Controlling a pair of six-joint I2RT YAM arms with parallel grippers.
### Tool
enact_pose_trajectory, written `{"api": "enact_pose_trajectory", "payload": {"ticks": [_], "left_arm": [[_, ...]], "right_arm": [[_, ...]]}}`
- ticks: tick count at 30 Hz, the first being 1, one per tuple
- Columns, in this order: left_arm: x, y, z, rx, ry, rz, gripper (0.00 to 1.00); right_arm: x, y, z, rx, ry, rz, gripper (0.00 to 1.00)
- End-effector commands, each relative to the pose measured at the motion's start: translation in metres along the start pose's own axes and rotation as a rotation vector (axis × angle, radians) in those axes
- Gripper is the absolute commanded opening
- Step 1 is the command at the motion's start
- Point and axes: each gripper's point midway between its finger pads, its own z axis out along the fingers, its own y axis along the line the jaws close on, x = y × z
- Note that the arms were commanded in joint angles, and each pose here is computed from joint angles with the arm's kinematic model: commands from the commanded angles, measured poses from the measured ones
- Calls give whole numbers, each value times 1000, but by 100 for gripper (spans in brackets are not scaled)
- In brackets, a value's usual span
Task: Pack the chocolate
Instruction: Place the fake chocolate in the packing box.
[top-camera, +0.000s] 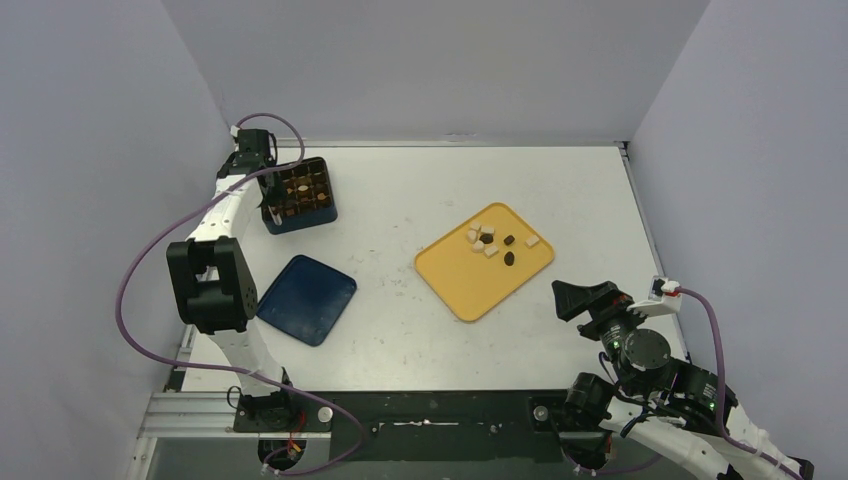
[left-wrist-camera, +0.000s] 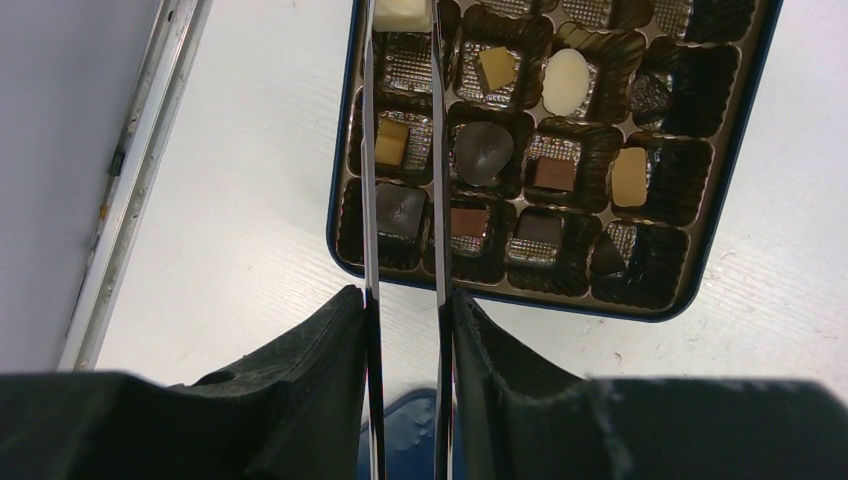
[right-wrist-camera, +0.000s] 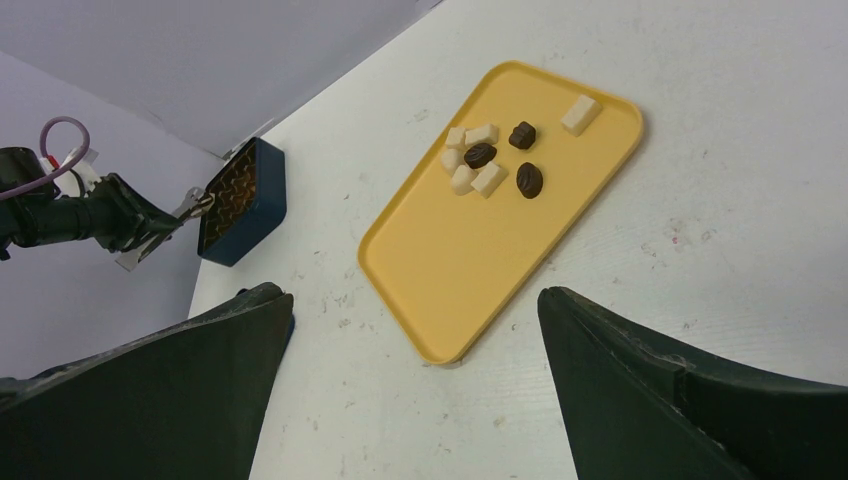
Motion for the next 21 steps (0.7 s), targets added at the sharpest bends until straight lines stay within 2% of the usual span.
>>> {"api": "enact_pose_trajectory", "payload": {"ticks": [1,11,21], "left_arm": [[-21,-6,-12,36,-61,-32,32],[-8,-6,-13,43,-29,-31,36],[-32,-5,-38,59,-100,-47,38]], "right_arm": [[-6,5,0,-16,-19,17,100],[-5,5,-1,-24,-16,22,100],[-4,6,-2,-31,-12,23,100]]}}
